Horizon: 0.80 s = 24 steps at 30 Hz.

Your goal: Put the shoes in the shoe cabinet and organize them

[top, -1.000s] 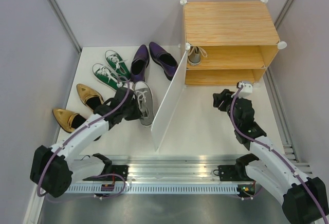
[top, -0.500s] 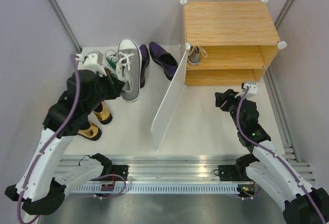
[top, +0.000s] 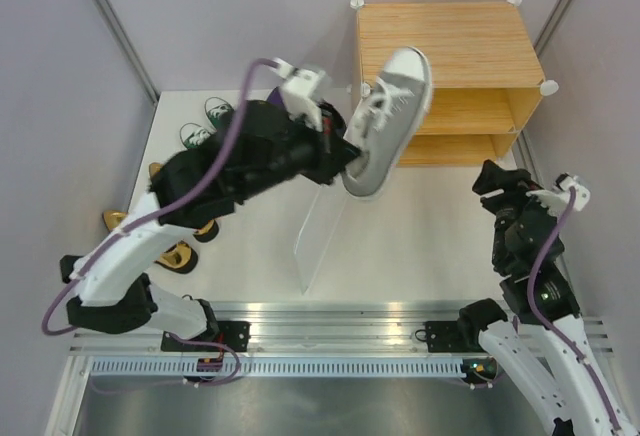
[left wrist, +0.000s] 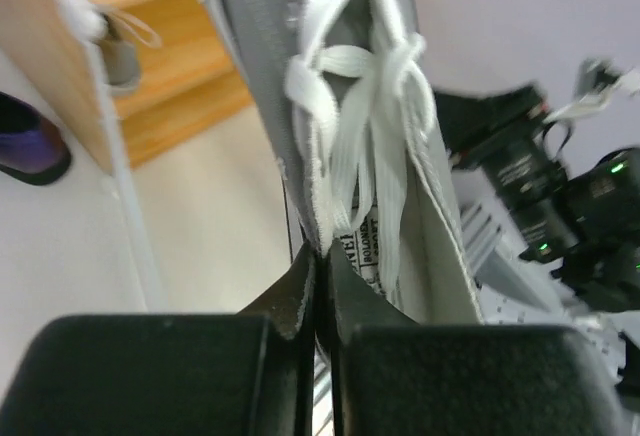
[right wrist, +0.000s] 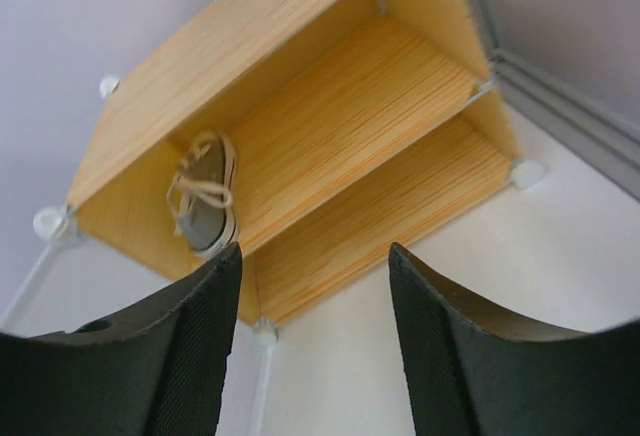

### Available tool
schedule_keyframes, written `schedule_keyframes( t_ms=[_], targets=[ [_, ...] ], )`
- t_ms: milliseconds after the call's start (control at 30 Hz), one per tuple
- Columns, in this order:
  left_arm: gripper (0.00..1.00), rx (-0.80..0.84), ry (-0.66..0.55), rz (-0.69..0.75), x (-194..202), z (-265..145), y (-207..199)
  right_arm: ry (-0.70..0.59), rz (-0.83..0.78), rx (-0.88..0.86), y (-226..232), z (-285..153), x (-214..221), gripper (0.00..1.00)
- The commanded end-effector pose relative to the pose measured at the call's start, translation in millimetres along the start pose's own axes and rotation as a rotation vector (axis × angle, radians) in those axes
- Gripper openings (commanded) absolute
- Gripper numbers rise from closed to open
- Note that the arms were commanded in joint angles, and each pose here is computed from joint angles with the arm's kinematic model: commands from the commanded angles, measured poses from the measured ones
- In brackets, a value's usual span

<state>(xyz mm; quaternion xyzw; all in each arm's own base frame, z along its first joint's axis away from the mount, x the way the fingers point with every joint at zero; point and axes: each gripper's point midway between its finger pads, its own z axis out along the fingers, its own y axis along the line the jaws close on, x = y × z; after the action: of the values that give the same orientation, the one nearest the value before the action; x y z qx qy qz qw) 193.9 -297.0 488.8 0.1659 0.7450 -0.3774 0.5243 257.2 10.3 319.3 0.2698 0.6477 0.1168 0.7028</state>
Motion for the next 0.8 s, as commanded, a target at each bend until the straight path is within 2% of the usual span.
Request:
schedule_keyframes(
  t_ms=[0, 200, 300, 500, 667, 733, 767],
  targets=[
    [0.02, 0.044, 0.062, 0.071, 34.6, 30.9, -40.8, -0.141, 0.059, 0.268, -51.8, -24.1, -40.9, 0.66],
    [0.02, 0.108, 0.24, -0.006, 137.5, 86.9, -71.0, -0.312, 0.224, 0.396, -87.6, -66.5, -84.7, 0.66],
    [0.02, 0.104, 0.293, -0.073, 181.3, 109.2, -69.1, -0.348, 0.237, 0.409, -93.8, -77.3, -96.0, 0.71],
    [0.02, 0.001, 0.372, -0.088, 246.6, 161.1, -48.9, -0.264, 0.178, 0.365, -82.8, -64.0, -77.0, 0.74],
    [0.02, -0.074, 0.389, -0.204, 269.6, 200.4, -21.2, -0.178, 0.108, 0.345, -77.4, -45.8, -46.4, 0.75],
    [0.02, -0.141, 0.321, -0.221, 266.1, 212.1, -6.0, -0.145, 0.084, 0.338, -76.2, -40.9, -35.4, 0.75],
    [0.02, -0.156, 0.339, -0.214, 276.0, 211.4, 0.2, -0.133, 0.074, 0.341, -76.3, -38.6, -31.3, 0.75]
  ],
)
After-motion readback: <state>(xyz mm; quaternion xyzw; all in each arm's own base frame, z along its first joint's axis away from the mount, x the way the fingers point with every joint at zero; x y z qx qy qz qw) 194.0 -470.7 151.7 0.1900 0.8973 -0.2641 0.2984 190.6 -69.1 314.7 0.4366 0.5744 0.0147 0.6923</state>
